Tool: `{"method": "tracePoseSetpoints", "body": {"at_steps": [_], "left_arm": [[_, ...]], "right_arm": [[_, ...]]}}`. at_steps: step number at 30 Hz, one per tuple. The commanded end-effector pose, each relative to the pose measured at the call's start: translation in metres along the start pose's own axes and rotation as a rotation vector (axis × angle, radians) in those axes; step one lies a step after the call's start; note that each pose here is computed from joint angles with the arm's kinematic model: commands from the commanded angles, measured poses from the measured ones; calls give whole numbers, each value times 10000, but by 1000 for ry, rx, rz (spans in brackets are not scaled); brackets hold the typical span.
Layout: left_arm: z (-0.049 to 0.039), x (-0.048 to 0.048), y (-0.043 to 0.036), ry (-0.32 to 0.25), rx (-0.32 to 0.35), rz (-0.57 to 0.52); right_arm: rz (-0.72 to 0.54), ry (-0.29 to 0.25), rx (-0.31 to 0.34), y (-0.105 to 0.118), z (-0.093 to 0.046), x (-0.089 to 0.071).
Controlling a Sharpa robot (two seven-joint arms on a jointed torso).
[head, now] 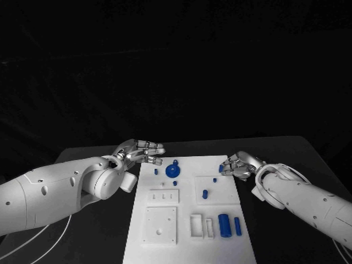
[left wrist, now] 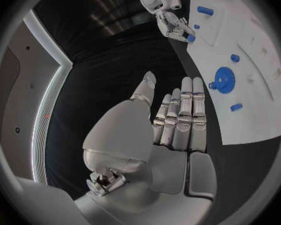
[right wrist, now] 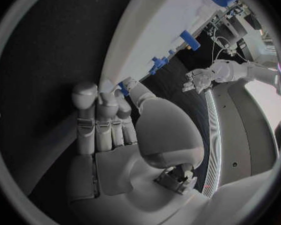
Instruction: Assemble the parts on the task board
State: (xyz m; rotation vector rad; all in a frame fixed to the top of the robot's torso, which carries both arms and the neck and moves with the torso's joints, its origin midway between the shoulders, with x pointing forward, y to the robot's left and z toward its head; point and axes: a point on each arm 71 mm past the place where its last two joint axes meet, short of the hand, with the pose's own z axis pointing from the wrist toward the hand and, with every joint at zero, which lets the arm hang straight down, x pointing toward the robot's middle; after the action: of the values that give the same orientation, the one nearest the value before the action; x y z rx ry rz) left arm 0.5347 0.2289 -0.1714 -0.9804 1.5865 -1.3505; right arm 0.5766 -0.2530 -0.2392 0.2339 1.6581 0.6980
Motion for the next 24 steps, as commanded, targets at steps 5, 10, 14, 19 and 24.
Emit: {"method": "tracePoseSetpoints", "body": {"at_steps": [5, 10, 14, 19, 24], "left_arm": [[6, 26, -12, 18, 6, -2], [7, 24, -11, 17, 5, 0], [7, 21, -10, 17, 4, 0], [8, 23, -9, 19, 3, 0], [11, 26, -9, 20, 2, 0]], "right_arm": [[-1, -16, 2, 19, 8, 6], [0, -10, 5, 19, 8, 10], [1, 0, 3, 19, 6, 18], [1, 7, 2, 24, 5, 32], [-3, 4, 5, 33, 9, 40]]}}
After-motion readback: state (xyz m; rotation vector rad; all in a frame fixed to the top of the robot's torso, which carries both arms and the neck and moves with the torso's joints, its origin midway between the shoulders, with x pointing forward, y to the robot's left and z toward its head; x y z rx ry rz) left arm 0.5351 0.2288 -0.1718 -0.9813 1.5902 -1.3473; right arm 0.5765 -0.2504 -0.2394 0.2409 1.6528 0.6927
